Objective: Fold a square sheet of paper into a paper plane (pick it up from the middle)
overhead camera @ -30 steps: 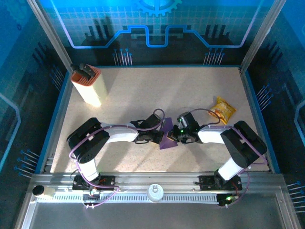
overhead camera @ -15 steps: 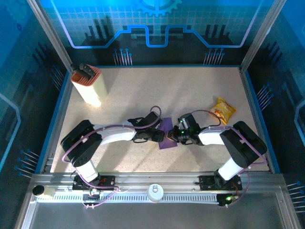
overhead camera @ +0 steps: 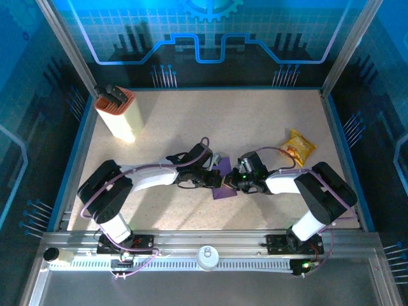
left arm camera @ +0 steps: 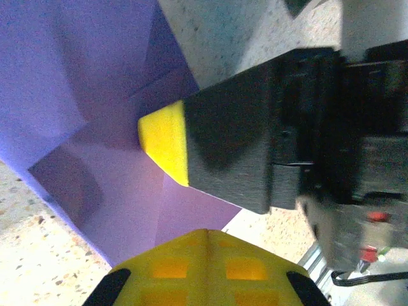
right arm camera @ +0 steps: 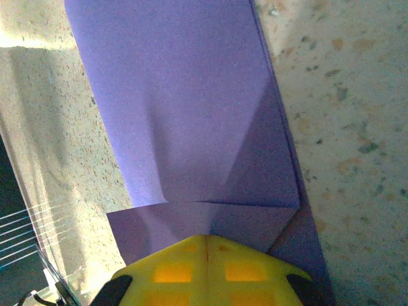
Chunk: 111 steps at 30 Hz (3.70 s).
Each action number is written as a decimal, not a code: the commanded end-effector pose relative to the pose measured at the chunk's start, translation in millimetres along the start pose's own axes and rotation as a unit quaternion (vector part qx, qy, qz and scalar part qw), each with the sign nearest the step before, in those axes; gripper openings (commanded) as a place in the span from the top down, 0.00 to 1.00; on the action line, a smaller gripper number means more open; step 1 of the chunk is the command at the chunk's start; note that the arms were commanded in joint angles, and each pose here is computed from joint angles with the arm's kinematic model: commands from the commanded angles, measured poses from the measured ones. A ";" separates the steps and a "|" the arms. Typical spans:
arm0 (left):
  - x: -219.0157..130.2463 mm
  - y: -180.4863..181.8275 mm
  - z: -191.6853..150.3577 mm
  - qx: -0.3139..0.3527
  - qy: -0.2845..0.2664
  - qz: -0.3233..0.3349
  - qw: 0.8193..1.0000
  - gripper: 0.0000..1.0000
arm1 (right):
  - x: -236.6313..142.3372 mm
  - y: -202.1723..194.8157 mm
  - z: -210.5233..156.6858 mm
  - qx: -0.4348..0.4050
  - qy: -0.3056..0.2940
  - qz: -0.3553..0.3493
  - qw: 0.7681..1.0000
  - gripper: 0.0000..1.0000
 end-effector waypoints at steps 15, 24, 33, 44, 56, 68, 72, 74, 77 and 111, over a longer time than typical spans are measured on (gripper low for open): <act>26.8 8.6 -0.5 -0.032 0.076 -0.027 0.996 1.00 | 0.1 -31.3 -24.8 0.034 0.045 -0.079 0.995 1.00; 31.8 17.7 -5.0 -0.047 0.084 -0.028 0.995 1.00 | -0.6 -32.6 -25.8 0.033 0.045 -0.080 0.995 1.00; 29.8 27.3 -13.1 -0.057 0.079 -0.022 0.995 1.00 | -1.1 -33.3 -26.8 0.033 0.046 -0.081 0.995 1.00; 10.5 16.0 -16.2 -0.053 0.055 -0.057 0.995 0.99 | -2.5 -32.9 -26.1 0.032 0.044 -0.082 0.995 1.00; 13.8 12.2 0.7 -0.066 0.032 -0.048 0.996 0.98 | -1.9 -32.8 -26.0 0.033 0.045 -0.082 0.995 1.00; 28.0 12.4 4.0 -0.066 0.059 -0.060 0.994 0.97 | -0.9 -33.3 -26.1 0.033 0.047 -0.082 0.995 1.00; 31.8 23.1 0.5 -0.070 0.059 -0.034 0.995 0.97 | -1.1 -32.7 -25.6 0.032 0.046 -0.081 0.995 1.00; 33.7 28.8 -3.1 -0.074 0.064 -0.027 0.995 0.98 | -1.2 -32.7 -26.0 0.032 0.046 -0.081 0.995 1.00; 33.9 35.5 -8.7 -0.079 0.066 -0.024 0.994 0.98 | -1.3 -32.9 -25.9 0.033 0.046 -0.081 0.995 1.00; 14.8 60.1 -52.1 -0.056 0.101 0.012 0.993 0.97 | -3.7 -34.4 -26.2 0.032 0.047 -0.088 0.995 1.00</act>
Point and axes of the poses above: each hand's point on the last joint's axis, 136 mm out from that joint toward the fingers, its own x axis out along the fingers, its own y axis along the line the jaws close on, z = x × y, the point moved 8 cm from there along -x, back along the fingers, and after that the axes turned 13 degrees about -x, right-handed, at the moved point
